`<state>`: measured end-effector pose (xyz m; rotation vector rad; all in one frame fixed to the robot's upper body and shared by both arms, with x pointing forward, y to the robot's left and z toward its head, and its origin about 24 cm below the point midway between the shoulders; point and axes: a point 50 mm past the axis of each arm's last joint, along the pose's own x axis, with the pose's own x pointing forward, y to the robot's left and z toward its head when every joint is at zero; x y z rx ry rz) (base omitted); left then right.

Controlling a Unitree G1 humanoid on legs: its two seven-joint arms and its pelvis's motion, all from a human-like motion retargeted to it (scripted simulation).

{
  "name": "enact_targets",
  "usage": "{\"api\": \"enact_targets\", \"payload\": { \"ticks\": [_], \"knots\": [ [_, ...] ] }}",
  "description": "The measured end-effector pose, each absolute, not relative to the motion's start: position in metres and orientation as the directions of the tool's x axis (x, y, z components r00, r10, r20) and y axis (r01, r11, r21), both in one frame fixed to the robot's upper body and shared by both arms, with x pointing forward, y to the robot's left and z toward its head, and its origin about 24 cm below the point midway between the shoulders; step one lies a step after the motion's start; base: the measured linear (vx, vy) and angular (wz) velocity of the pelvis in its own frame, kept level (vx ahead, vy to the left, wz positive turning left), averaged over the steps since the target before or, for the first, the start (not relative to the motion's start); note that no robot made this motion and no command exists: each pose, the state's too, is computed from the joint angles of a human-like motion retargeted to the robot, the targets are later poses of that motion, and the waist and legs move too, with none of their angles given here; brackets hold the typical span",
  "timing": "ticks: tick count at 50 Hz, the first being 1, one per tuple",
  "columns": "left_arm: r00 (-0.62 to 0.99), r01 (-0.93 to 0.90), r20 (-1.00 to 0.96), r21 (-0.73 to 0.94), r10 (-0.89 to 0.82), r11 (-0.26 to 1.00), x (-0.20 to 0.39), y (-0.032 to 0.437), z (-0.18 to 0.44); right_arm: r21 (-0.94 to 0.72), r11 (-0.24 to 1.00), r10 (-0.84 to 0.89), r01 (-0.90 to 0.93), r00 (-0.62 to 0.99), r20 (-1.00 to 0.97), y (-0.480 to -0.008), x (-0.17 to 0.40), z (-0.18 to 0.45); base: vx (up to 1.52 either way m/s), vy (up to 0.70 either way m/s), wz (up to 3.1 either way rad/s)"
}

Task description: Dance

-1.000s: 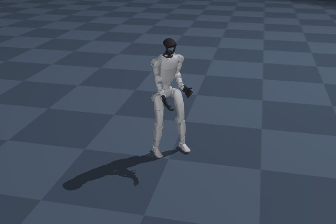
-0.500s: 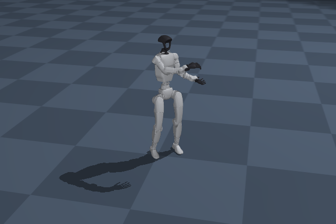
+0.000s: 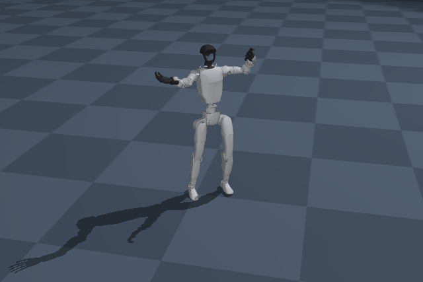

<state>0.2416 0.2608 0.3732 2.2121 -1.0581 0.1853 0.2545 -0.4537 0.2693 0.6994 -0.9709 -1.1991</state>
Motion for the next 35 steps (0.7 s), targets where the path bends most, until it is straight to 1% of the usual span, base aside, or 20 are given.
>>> {"api": "enact_targets", "payload": {
  "ticks": [2, 3, 5, 7, 8, 10, 12, 13, 15, 16, 17, 19, 21, 23, 25, 28, 30, 32, 33, 35],
  "knots": [
    [0.612, -0.782, 0.256, 0.335, -0.748, -0.525, 0.239, 0.232, 0.365, 0.930, 0.052, -0.999, 0.364, 0.026, 0.046, -0.488, 0.219, 0.235, 0.00, 0.11, 0.29],
    [0.579, -0.810, 0.213, 0.263, -0.787, -0.524, 0.237, 0.221, 0.363, 0.945, -0.038, -0.999, 0.325, 0.021, -0.048, -0.497, 0.207, 0.221, -0.01, 0.09, 0.11],
    [0.451, -0.892, 0.093, 0.069, -0.888, -0.446, 0.228, 0.197, 0.358, 0.948, -0.295, -0.954, 0.123, 0.020, -0.300, -0.506, 0.188, 0.193, -0.06, 0.10, 0.10],
    [0.350, -0.936, 0.067, -0.017, -0.934, -0.351, 0.226, 0.197, 0.362, 0.937, -0.350, -0.934, -0.020, -0.063, -0.350, -0.511, 0.167, 0.184, -0.16, 0.12, -0.01],
    [0.323, -0.944, 0.093, -0.036, -0.942, -0.328, 0.230, 0.203, 0.366, 0.947, -0.320, -0.941, -0.030, -0.104, -0.321, -0.514, 0.159, 0.186, -0.13, 0.16, -0.19],
    [0.323, -0.937, 0.255, -0.051, -0.911, -0.346, 0.243, 0.226, 0.380, 0.971, -0.232, -0.967, 0.054, -0.124, -0.224, -0.517, 0.156, 0.200, -0.06, 0.17, -0.29],
    [0.287, -0.928, 0.561, -0.038, -0.776, -0.371, 0.257, 0.262, 0.400, 0.978, -0.077, -0.992, 0.193, -0.110, -0.056, -0.516, 0.164, 0.235, -0.02, 0.07, -0.40],
    [0.244, -0.928, 0.716, -0.024, -0.654, -0.372, 0.263, 0.281, 0.408, 0.966, 0.022, -0.992, 0.258, -0.111, 0.052, -0.512, 0.170, 0.256, -0.06, -0.02, -0.52],
    [0.154, -0.932, 0.910, 0.004, -0.386, -0.363, 0.267, 0.313, 0.416, 0.912, 0.193, -0.964, 0.361, -0.106, 0.245, -0.500, 0.181, 0.291, -0.11, -0.05, -0.59],
    [0.061, -0.943, 0.989, 0.014, -0.133, -0.333, 0.264, 0.340, 0.419, 0.824, 0.333, -0.909, 0.458, -0.075, 0.409, -0.488, 0.191, 0.317, -0.11, 0.01, -0.52],
    [-0.018, -0.955, 0.993, 0.018, 0.117, -0.297, 0.262, 0.365, 0.414, 0.709, 0.454, -0.832, 0.540, -0.027, 0.554, -0.472, 0.202, 0.340, -0.07, 0.09, -0.39],
    [-0.146, -0.976, 0.854, -0.043, 0.500, -0.211, 0.250, 0.407, 0.396, 0.419, 0.623, -0.632, 0.661, 0.109, 0.767, -0.438, 0.225, 0.377, -0.07, 0.15, -0.40],
    [-0.222, -0.973, 0.604, -0.191, 0.766, -0.131, 0.233, 0.444, 0.368, 0.075, 0.687, -0.379, 0.723, 0.267, 0.886, -0.399, 0.247, 0.401, -0.06, 0.19, -0.57],
    [-0.251, -0.915, 0.333, -0.387, 0.909, -0.111, 0.212, 0.476, 0.333, -0.246, 0.622, -0.122, 0.744, 0.402, 0.908, -0.358, 0.266, 0.416, -0.02, 0.20, -0.68],
    [-0.276, -0.801, 0.083, -0.571, 0.958, -0.181, 0.188, 0.498, 0.294, -0.490, 0.463, 0.106, 0.739, 0.503, 0.858, -0.321, 0.279, 0.418, -0.03, 0.15, -0.75],
    [-0.291, -0.517, -0.242, -0.775, 0.926, -0.365, 0.165, 0.510, 0.239, -0.646, 0.138, 0.333, 0.751, 0.579, 0.744, -0.282, 0.289, 0.411, -0.08, 0.06, -0.25],
    [-0.279, -0.304, -0.349, -0.852, 0.895, -0.427, 0.154, 0.511, 0.211, -0.581, -0.110, 0.484, 0.806, 0.554, 0.677, -0.265, 0.284, 0.409, -0.10, -0.06, 0.21],
    [-0.236, -0.141, -0.427, -0.874, 0.873, -0.466, 0.151, 0.511, 0.201, -0.378, -0.252, 0.640, 0.891, 0.446, 0.625, -0.254, 0.268, 0.416, -0.17, -0.18, 0.42],
    [-0.215, -0.096, -0.447, -0.875, 0.868, -0.474, 0.152, 0.511, 0.202, -0.278, -0.266, 0.709, 0.923, 0.383, 0.592, -0.251, 0.259, 0.421, -0.17, -0.24, 0.48],
    [-0.193, -0.090, -0.423, -0.891, 0.885, -0.445, 0.157, 0.511, 0.213, -0.184, -0.247, 0.781, 0.951, 0.308, 0.543, -0.251, 0.250, 0.424, -0.07, -0.21, 0.43]
  ]
}}
